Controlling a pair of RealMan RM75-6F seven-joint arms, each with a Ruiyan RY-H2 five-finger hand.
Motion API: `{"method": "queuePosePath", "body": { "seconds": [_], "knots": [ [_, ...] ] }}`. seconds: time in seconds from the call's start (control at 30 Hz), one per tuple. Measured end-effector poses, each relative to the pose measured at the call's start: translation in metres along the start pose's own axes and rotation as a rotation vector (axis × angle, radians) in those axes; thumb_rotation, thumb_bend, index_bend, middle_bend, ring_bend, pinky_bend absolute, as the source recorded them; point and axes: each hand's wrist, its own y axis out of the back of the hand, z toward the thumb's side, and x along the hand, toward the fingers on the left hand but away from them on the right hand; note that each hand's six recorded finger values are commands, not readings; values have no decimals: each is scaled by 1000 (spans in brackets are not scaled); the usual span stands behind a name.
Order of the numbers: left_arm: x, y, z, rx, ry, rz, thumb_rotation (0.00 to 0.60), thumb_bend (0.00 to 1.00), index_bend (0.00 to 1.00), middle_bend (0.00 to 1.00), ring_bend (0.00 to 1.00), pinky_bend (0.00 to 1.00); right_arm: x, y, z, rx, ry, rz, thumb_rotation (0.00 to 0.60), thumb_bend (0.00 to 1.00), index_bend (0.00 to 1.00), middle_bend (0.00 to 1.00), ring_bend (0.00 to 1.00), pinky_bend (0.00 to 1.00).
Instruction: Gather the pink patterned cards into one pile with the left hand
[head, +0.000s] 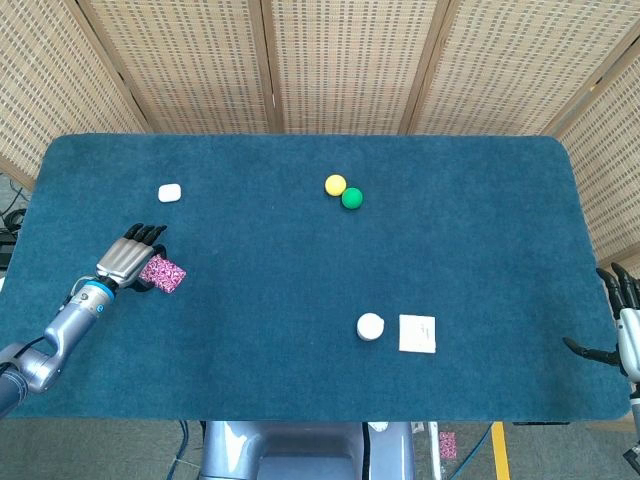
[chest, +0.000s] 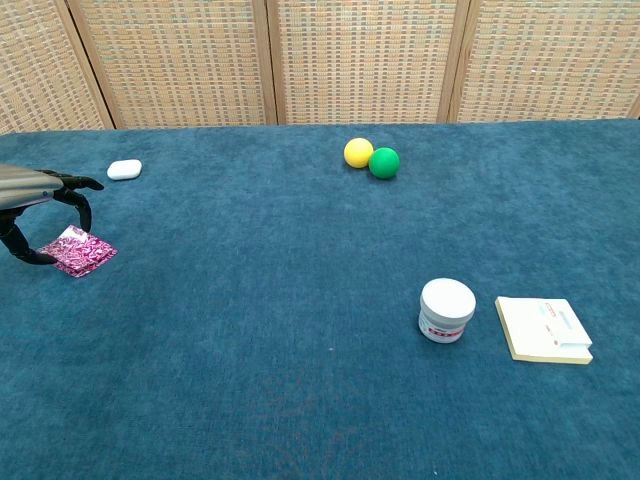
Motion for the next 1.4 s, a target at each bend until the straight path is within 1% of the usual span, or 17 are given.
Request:
{"method": "queuePosePath", "body": {
  "seconds": [0.07, 0.17, 0.5, 0.63, 0.7, 0.8, 0.87, 0.93, 1.0, 1.1, 1.2, 1.33, 1.4],
  "knots": [
    [0, 0, 0, 4, 0, -1, 600, 266, 231, 0, 0, 0, 0, 0, 0, 0, 1, 0, 600, 0, 0, 0, 0, 0],
    [-1, 0, -1, 5, 1, -1, 600, 265, 216, 0, 0, 0, 0, 0, 0, 0, 1, 0, 600, 0, 0, 0, 0, 0],
    [-4, 5, -5, 0, 3, 11, 600, 264, 216, 0, 0, 0, 1, 1, 1, -2, 3, -2, 600, 0, 0, 0, 0, 0],
    [-9, 8, -8, -10, 2, 28, 600, 262, 214, 0, 0, 0, 1, 2, 1, -5, 7, -4, 600, 0, 0, 0, 0, 0],
    [-12, 12, -10, -23, 3, 44, 600, 243, 195, 0, 0, 0, 2, 3, 2, -9, 11, -9, 600, 0, 0, 0, 0, 0],
    [-22, 22, -15, -62, 4, 91, 600, 137, 112, 0, 0, 0, 3, 5, 4, -13, 19, -14, 600, 0, 0, 0, 0, 0],
    [-33, 30, -21, -94, 10, 132, 600, 42, 44, 0, 0, 0, 4, 6, 5, -15, 25, -17, 600, 0, 0, 0, 0, 0],
    [-48, 39, -28, -133, 23, 176, 600, 5, 10, 0, 0, 0, 6, 7, 6, -17, 31, -21, 600, 0, 0, 0, 0, 0],
    [-63, 44, -35, -171, 43, 214, 600, 0, 0, 0, 0, 0, 7, 8, 7, -19, 36, -24, 600, 0, 0, 0, 0, 0],
    [-93, 48, -48, -228, 97, 263, 600, 0, 0, 0, 0, 0, 9, 9, 9, -20, 42, -29, 600, 0, 0, 0, 0, 0],
    [-124, 47, -57, -275, 165, 295, 600, 0, 0, 0, 0, 0, 11, 11, 11, -22, 52, -36, 600, 0, 0, 0, 0, 0],
    [-175, 42, -68, -365, 288, 351, 600, 0, 0, 0, 0, 0, 14, 13, 15, -20, 68, -45, 600, 0, 0, 0, 0, 0],
    [-196, 38, -72, -395, 342, 379, 600, 0, 0, 0, 0, 0, 16, 13, 17, -16, 74, -47, 600, 0, 0, 0, 0, 0]
  ]
}}
